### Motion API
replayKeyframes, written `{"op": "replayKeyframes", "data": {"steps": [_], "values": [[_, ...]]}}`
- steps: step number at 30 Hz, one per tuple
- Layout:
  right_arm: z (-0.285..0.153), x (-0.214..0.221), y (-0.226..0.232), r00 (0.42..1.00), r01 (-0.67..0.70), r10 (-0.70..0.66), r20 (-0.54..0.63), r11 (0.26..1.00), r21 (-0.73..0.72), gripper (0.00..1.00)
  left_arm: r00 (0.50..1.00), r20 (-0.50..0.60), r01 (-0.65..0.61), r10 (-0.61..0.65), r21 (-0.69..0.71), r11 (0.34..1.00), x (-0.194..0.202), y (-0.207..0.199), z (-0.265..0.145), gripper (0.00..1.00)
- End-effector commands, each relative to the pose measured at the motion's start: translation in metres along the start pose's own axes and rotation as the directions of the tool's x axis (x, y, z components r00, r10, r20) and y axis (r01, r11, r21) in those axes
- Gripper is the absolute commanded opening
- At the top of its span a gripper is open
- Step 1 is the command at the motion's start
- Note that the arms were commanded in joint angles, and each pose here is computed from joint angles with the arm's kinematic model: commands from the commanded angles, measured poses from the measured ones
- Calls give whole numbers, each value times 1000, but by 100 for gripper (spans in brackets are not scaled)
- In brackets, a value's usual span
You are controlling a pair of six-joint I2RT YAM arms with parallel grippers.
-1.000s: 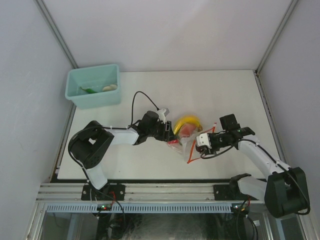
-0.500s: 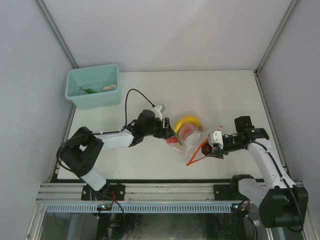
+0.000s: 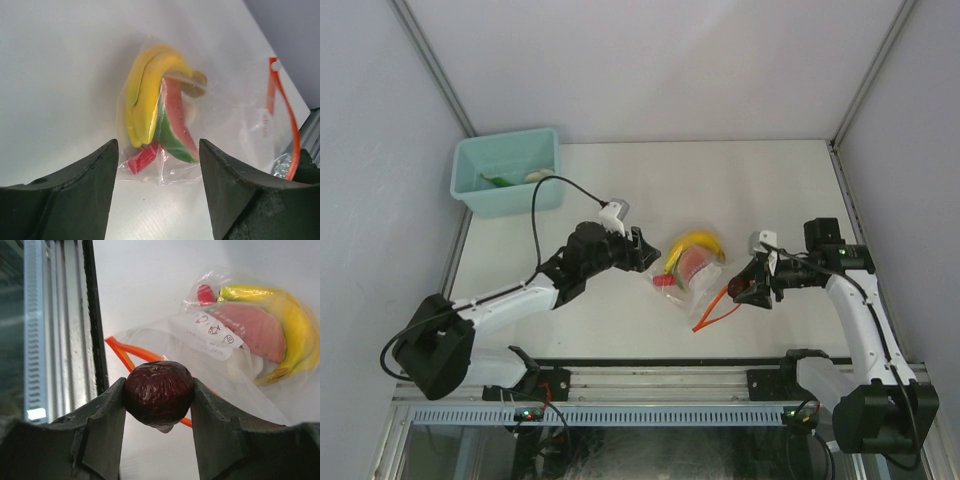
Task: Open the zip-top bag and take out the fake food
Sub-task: Pick up the fake fruit from the zipper food storage bag.
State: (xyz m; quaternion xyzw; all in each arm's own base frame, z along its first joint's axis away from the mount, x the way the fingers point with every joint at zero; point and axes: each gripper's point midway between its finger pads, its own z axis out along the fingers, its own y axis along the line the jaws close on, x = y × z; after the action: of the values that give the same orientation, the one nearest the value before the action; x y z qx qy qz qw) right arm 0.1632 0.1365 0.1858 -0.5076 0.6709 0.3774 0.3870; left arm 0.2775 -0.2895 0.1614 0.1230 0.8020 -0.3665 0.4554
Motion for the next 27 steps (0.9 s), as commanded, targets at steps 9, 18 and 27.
{"op": "replayKeyframes", "data": {"steps": [9,18,27], "values": [[-12,-85,-14,883,-405,425,199,904,-135,0,867,409,-380,283,178,908,-79,-79,-56,69],[-15,-97,-21,837,-470,509,202,857,-210,0,651,543,-691,530,136,710,-70,-126,-72,92],[-3,-97,-5,868,-430,475,142,865,-259,0,505,539,-849,674,170,500,-55,-169,-60,100]]}}
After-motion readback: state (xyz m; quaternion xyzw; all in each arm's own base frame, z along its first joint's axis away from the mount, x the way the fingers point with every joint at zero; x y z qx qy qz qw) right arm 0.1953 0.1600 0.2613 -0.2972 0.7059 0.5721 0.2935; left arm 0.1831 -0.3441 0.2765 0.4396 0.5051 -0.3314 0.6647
